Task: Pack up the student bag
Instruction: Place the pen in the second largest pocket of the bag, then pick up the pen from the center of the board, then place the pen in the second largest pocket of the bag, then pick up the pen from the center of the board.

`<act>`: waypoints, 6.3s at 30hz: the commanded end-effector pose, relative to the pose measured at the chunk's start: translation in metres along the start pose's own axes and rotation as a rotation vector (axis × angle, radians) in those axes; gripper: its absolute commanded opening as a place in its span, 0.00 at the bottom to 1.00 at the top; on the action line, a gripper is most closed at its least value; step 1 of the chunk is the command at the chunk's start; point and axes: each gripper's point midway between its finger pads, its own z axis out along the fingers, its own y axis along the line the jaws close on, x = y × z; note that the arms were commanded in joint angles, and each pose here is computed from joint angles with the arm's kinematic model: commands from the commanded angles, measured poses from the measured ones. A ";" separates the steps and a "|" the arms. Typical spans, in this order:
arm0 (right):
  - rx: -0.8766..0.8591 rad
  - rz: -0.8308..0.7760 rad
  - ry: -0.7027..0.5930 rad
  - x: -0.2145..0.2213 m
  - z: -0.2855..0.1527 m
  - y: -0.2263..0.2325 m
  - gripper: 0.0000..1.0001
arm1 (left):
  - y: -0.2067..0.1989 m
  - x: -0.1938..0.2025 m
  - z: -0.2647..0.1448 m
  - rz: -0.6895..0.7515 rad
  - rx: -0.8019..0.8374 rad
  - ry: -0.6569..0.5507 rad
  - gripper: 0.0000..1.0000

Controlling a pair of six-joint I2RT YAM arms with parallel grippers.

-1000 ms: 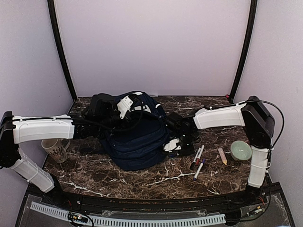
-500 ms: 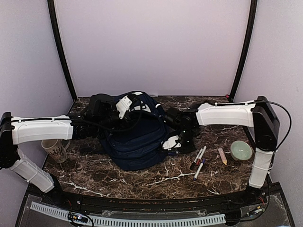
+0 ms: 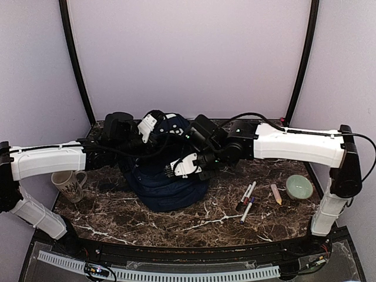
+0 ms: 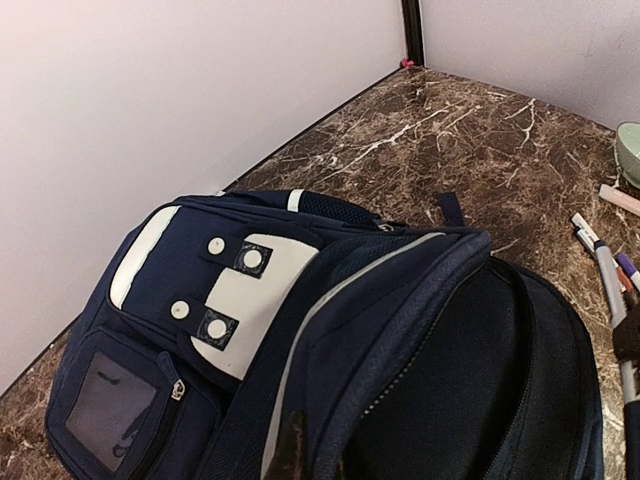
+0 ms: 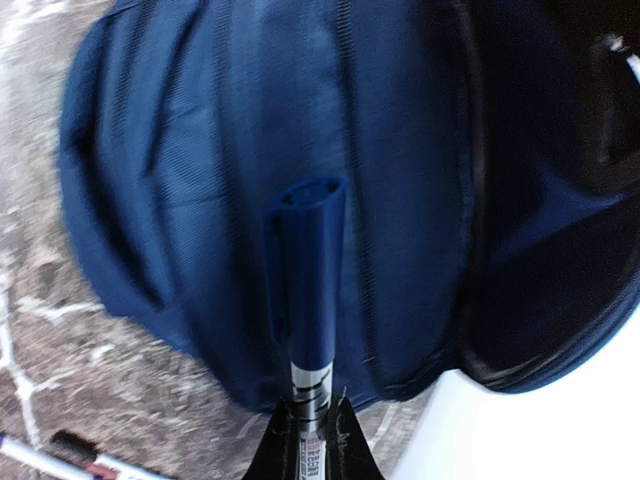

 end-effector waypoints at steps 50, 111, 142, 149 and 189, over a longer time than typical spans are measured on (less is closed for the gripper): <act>-0.367 0.244 0.123 0.151 -0.016 0.147 0.37 | 0.017 -0.052 -0.030 -0.049 0.016 -0.195 0.00; -0.585 0.216 0.242 0.175 0.062 0.173 0.06 | 0.009 -0.045 -0.023 -0.039 0.053 -0.180 0.00; 0.295 0.054 -0.132 -0.037 0.033 -0.097 0.06 | 0.021 -0.059 -0.039 -0.063 0.022 -0.228 0.00; 0.512 0.160 -0.072 -0.023 0.030 -0.129 0.32 | 0.024 -0.062 -0.044 -0.068 0.011 -0.243 0.00; -0.372 0.478 0.305 0.228 -0.006 0.153 0.34 | 0.028 -0.060 -0.047 -0.029 -0.015 -0.234 0.00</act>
